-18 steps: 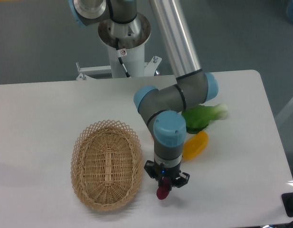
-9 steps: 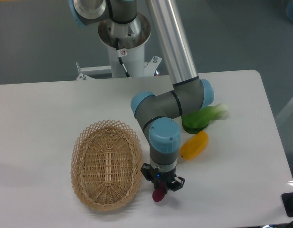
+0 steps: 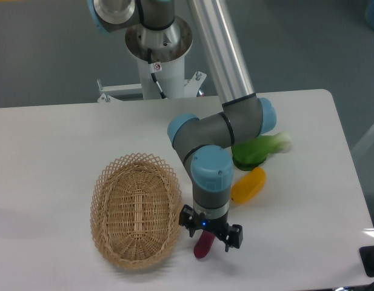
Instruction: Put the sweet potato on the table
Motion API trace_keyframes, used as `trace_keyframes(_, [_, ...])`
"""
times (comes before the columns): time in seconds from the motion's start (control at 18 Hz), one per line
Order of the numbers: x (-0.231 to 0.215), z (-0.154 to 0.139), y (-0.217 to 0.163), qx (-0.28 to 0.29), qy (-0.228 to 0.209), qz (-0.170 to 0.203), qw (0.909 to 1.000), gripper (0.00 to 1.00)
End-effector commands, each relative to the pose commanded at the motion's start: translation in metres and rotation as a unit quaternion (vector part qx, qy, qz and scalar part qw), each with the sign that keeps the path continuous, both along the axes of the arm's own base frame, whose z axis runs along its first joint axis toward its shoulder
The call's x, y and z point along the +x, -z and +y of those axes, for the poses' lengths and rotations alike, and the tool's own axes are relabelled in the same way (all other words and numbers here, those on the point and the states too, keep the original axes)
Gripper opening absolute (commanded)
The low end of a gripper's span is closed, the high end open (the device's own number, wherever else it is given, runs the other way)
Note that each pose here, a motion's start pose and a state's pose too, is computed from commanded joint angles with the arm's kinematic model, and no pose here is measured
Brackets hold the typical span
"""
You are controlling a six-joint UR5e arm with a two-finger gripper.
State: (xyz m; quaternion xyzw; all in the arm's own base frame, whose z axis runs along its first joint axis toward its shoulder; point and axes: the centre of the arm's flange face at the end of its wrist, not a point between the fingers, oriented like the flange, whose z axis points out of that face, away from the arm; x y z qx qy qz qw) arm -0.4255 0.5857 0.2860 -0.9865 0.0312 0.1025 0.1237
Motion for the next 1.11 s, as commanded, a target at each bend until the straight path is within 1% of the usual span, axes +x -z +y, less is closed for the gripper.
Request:
trace_keyframes(0.11, [-0.014,-0.021,-0.021,-0.008,0.034,0.026,0.999,1.0])
trace_keyframes(0.17, [-0.023,-0.03,-0.029,-0.012,0.042,0.037,0.9983,1.0])
trace_keyframes(0.39, [-0.056,-0.072,-0.068,-0.01,0.015,0.066,0.9976,1.0])
trace_keyframes(0.44, [-0.058,-0.08,-0.076,-0.024,0.018,0.079,0.9964,1.0])
trace_keyframes(0.56, [-0.073,-0.115,-0.095,-0.051,0.03,0.098,0.9935,1.0])
trace_keyframes(0.67, [-0.08,-0.139,-0.107,-0.076,0.064,0.092,0.9908,1.0])
trace_keyframes(0.78, [-0.092,-0.179,-0.126,-0.103,0.089,0.079,0.9876,1.0])
trace_keyframes(0.89, [-0.103,-0.212,-0.135,-0.127,0.131,0.067,0.9808,1.0])
trace_keyframes(0.94, [-0.109,-0.226,-0.137,-0.134,0.146,0.064,0.978,1.0])
trace_keyframes(1.06, [-0.119,-0.254,-0.137,-0.143,0.155,0.056,0.9758,1.0])
trace_keyframes(1.11, [-0.12,-0.264,-0.138,-0.145,0.159,0.056,0.975,1.0])
